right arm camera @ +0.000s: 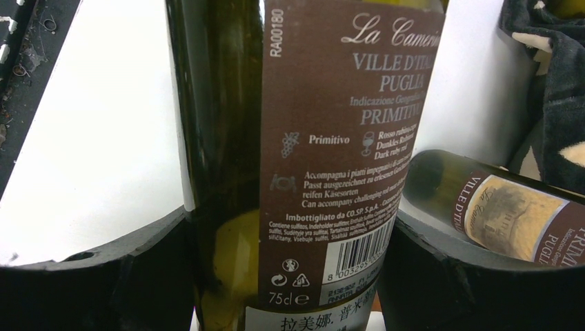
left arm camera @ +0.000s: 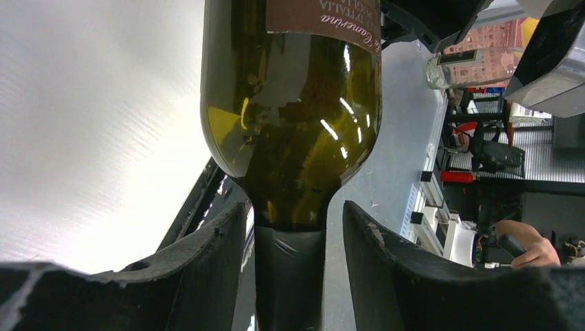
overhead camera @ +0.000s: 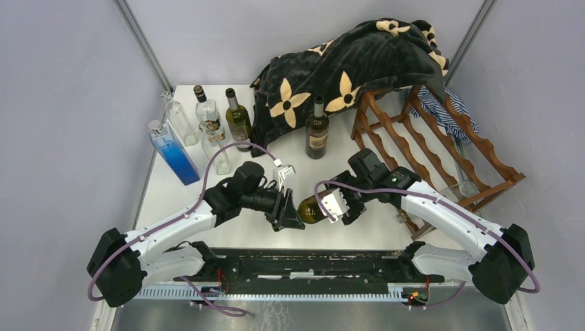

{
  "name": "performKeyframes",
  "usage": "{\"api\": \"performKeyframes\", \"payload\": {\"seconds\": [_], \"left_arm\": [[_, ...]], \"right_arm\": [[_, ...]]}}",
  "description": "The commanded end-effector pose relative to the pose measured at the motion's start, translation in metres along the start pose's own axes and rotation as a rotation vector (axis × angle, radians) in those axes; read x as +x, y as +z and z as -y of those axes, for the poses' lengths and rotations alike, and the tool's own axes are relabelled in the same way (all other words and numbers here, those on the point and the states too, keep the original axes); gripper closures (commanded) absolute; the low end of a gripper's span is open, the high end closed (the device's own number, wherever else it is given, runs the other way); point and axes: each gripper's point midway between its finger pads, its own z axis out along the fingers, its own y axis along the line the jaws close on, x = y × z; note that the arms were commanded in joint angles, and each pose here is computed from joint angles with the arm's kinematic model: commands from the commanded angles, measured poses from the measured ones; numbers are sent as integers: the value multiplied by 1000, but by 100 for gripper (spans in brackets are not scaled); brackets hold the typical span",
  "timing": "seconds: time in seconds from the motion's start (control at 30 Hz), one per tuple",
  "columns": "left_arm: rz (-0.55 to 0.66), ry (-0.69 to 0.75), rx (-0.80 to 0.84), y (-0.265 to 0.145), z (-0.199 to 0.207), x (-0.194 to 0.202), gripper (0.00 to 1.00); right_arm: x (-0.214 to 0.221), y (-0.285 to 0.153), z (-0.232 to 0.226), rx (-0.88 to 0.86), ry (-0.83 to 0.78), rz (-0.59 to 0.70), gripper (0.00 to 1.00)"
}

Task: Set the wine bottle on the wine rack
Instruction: Pick up the wine bottle from the center of the board.

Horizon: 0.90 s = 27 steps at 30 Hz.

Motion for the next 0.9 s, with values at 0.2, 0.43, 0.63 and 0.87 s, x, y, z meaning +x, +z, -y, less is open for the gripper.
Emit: {"api": "performKeyframes", "payload": {"seconds": [0.2, 0.43, 0.63, 0.87], "left_arm": [[-22, 67, 104, 4, 14, -1, 80], [31, 116, 169, -3, 32, -10, 98], [89, 118, 179, -8, 35, -12, 98], [147, 124, 154, -13, 30, -9, 98]], "right_arm": [[-27, -18, 35, 109, -61, 75, 100], [-27, -18, 34, 108, -17, 76, 68], [-37, -27, 34, 90, 27, 103, 2], [-73, -54, 32, -10, 28, 204, 2]]}}
